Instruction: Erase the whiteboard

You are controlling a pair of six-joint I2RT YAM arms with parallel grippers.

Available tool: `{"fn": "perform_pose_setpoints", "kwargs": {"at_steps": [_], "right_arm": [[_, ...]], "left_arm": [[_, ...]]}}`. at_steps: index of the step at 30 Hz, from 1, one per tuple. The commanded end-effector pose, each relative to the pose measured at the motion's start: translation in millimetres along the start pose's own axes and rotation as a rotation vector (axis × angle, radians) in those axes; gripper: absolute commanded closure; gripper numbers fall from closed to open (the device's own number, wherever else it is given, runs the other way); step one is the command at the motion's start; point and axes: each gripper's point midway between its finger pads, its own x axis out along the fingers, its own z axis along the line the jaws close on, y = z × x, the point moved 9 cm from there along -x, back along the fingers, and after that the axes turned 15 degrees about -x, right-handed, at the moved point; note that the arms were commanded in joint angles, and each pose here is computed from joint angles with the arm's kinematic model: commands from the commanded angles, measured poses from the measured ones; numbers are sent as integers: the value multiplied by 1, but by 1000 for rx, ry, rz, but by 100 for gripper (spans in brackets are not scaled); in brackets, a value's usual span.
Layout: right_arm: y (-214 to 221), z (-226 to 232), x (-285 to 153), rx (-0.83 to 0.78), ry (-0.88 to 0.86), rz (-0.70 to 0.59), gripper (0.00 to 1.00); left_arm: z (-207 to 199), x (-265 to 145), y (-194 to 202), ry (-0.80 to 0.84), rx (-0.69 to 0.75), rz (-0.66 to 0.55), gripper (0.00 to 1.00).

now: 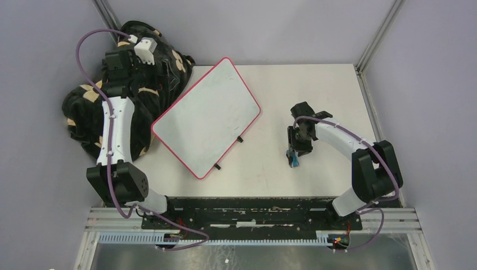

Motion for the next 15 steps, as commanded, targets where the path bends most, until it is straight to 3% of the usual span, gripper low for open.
{"fn": "perform_pose_setpoints", "kwargs": {"at_steps": [1, 4, 12, 15], "right_arm": [[-6, 1, -5, 8, -9, -78, 49], [-5, -1, -12, 11, 10, -125, 38], [-20, -7, -39, 13, 90, -248, 35], [-30, -10, -52, 7, 132, -304, 28]], "left_arm": [[-9, -1, -16, -3, 0, -91, 1], [-12, -3, -18, 1, 5, -101, 1], [-14, -9, -16, -2, 23, -118, 1], [-13, -7, -14, -7, 16, -116, 1]]}}
